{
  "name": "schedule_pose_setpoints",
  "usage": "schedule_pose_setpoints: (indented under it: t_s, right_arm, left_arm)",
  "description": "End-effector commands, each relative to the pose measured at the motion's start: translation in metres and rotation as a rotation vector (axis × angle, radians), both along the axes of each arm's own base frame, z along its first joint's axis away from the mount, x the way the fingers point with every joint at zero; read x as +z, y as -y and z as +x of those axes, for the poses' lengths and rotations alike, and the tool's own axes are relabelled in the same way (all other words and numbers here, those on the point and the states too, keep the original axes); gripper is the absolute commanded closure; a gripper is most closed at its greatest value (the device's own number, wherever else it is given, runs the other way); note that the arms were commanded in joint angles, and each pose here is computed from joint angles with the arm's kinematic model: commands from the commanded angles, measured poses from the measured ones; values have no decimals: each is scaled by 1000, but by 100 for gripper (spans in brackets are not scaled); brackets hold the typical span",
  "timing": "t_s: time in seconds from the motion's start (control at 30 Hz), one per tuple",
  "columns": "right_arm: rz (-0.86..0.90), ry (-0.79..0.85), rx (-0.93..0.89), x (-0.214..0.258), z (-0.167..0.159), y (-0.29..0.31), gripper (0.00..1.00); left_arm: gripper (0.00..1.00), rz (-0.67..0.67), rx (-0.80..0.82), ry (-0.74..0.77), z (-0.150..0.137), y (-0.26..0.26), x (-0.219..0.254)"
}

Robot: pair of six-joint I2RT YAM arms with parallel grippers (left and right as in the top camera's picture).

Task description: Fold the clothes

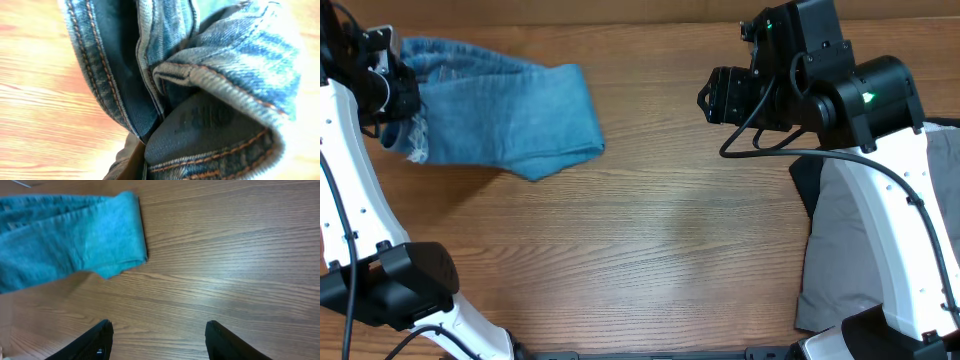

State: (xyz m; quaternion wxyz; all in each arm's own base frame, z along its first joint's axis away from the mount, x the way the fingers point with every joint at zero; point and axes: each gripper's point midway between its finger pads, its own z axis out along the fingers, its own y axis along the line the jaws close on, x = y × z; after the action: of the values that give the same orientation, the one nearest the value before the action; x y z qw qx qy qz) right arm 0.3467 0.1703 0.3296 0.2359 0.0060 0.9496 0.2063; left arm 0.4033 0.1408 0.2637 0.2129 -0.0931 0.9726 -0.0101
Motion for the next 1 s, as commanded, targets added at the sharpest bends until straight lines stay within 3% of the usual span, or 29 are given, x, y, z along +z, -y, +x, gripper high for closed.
schedule_pose_setpoints:
  t_s: [0.0, 0.4, 0.63, 0.97]
  right_arm:
    - [-4, 6, -7, 2, 0, 3, 37]
    - [-6, 2, -6, 1, 0, 3, 37]
    - [-2, 11, -4, 2, 1, 2, 38]
    - [28, 50, 38, -4, 20, -18, 39]
  left_arm:
    - [96, 132, 111, 53, -15, -21, 34]
    - [96, 110, 372, -173, -43, -40, -14]
    - [96, -54, 195, -105, -28, -2, -8]
    - [96, -22, 198, -56, -34, -3, 10]
